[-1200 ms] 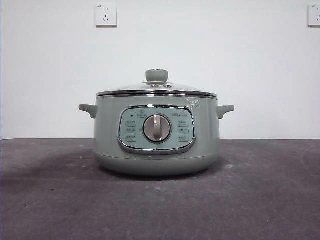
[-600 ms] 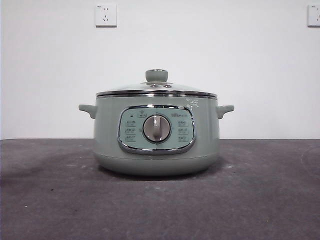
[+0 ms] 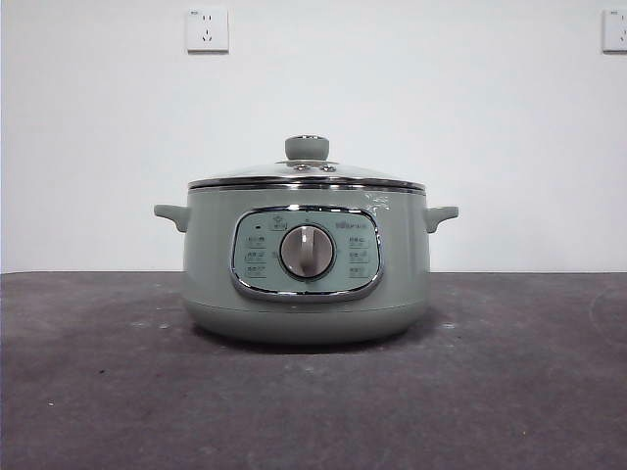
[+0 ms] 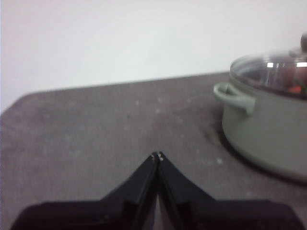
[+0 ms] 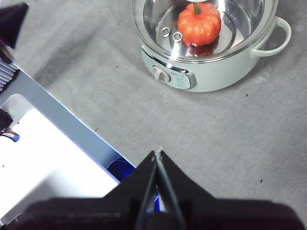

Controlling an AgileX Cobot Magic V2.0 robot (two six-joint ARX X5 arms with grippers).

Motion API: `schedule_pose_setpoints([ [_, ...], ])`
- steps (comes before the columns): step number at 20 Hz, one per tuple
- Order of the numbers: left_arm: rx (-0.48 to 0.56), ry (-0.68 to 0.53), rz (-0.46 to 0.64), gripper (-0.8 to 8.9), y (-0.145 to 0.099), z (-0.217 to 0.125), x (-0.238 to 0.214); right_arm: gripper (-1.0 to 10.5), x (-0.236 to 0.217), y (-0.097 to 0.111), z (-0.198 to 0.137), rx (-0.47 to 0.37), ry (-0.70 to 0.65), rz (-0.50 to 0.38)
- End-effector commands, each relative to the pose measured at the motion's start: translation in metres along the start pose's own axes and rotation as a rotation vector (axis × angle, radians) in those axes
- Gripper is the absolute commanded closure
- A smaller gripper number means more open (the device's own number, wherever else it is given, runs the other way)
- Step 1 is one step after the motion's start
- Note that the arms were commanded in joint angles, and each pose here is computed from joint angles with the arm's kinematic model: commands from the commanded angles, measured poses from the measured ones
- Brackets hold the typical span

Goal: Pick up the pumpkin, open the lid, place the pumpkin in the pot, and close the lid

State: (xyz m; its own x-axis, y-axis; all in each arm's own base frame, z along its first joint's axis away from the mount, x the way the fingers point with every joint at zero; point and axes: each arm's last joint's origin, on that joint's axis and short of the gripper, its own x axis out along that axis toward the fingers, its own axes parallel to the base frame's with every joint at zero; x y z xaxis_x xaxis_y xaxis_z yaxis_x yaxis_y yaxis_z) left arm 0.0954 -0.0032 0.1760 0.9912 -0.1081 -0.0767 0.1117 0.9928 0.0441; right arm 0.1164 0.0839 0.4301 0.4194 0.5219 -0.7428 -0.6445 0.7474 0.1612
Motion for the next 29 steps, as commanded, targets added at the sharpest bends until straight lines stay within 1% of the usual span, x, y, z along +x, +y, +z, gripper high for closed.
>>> schedule_pose_setpoints([
  [1,-0.009,0.034,0.017,8.17,0.0,-0.008,-0.001,9.5,-0.001,0.0,0.0,0.006,-0.009,-0.002],
  [5,-0.013,0.092,0.05,8.17,0.001,-0.019,0.0,9.5,-0.001,0.0,0.0,0.006,-0.009,-0.002],
  [9,-0.04,0.149,0.048,8.17,0.0,-0.028,0.0,9.5,-0.001,0.0,0.0,0.006,-0.009,-0.002],
  [26,-0.042,0.144,0.048,8.17,0.0,-0.028,0.001,9.5,-0.001,0.0,0.0,0.006,-0.007,-0.001],
  [27,-0.042,0.144,0.048,8.17,0.0,-0.028,0.001,9.5,-0.004,-0.002,-0.002,0.007,-0.02,-0.028],
  [28,-0.042,0.144,0.048,8.17,0.0,-0.028,0.001,9.5,-0.011,-0.004,-0.005,-0.017,-0.047,-0.067],
  [29,-0.042,0.144,0.048,8.17,0.0,-0.028,0.001,9.5,-0.021,-0.007,-0.009,-0.017,-0.09,-0.107],
])
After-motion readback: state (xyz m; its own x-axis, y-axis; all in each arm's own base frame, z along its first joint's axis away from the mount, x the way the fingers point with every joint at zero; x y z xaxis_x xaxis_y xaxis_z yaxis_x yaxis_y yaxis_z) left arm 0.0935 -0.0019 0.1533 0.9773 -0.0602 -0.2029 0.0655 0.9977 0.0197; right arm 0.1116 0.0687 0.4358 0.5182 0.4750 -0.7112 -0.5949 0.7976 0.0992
